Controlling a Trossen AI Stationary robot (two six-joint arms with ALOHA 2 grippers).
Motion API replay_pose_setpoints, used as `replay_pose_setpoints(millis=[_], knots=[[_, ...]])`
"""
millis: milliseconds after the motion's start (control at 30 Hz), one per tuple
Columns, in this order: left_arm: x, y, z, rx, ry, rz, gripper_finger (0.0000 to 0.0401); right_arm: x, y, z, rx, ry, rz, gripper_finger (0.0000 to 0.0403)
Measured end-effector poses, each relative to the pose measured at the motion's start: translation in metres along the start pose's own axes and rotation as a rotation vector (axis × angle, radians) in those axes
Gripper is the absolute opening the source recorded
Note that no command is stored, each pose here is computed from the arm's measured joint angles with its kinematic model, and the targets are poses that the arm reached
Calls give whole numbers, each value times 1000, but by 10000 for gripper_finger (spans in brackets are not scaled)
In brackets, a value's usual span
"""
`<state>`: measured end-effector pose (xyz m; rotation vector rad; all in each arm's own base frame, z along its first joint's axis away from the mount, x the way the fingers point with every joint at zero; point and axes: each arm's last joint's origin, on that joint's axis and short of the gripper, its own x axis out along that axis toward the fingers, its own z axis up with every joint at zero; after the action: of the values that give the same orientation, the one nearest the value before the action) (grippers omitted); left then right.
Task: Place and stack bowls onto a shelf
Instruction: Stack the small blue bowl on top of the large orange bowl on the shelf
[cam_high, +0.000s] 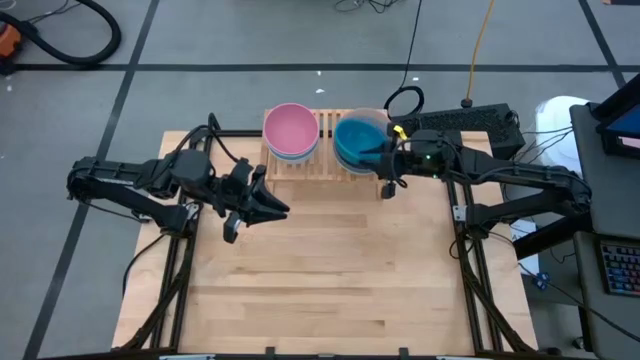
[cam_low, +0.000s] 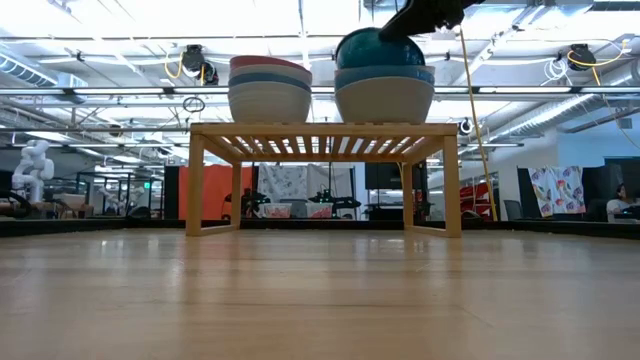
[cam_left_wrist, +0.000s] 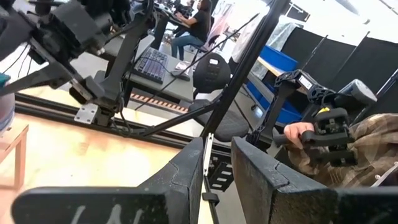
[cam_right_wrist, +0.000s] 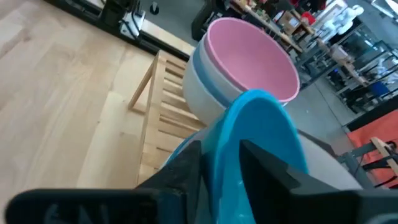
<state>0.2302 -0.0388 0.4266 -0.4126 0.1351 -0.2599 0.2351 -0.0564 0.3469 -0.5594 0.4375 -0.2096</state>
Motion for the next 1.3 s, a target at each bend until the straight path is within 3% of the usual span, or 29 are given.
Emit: replay_pose_setpoints(millis=[267,467,667,800,967,1300], knots=[[0,2,-5,-6,51,22,88,-3,-1,5,-93,-46,-22,141],[0,3,-7,-8,72,32,88,-7,-1,25,-40,-210,-79,138],[0,4,-8,-10,87,38,88,-7,2,26,-19,-216,-63,134],[-1,4,-9,-3,93,40,88,-7,4,25,2,-229,-9,97],[0,4,-9,18,93,39,88,-5,7,25,-6,-246,56,11],[0,4,-9,25,94,39,88,21,11,14,-9,-162,82,1]])
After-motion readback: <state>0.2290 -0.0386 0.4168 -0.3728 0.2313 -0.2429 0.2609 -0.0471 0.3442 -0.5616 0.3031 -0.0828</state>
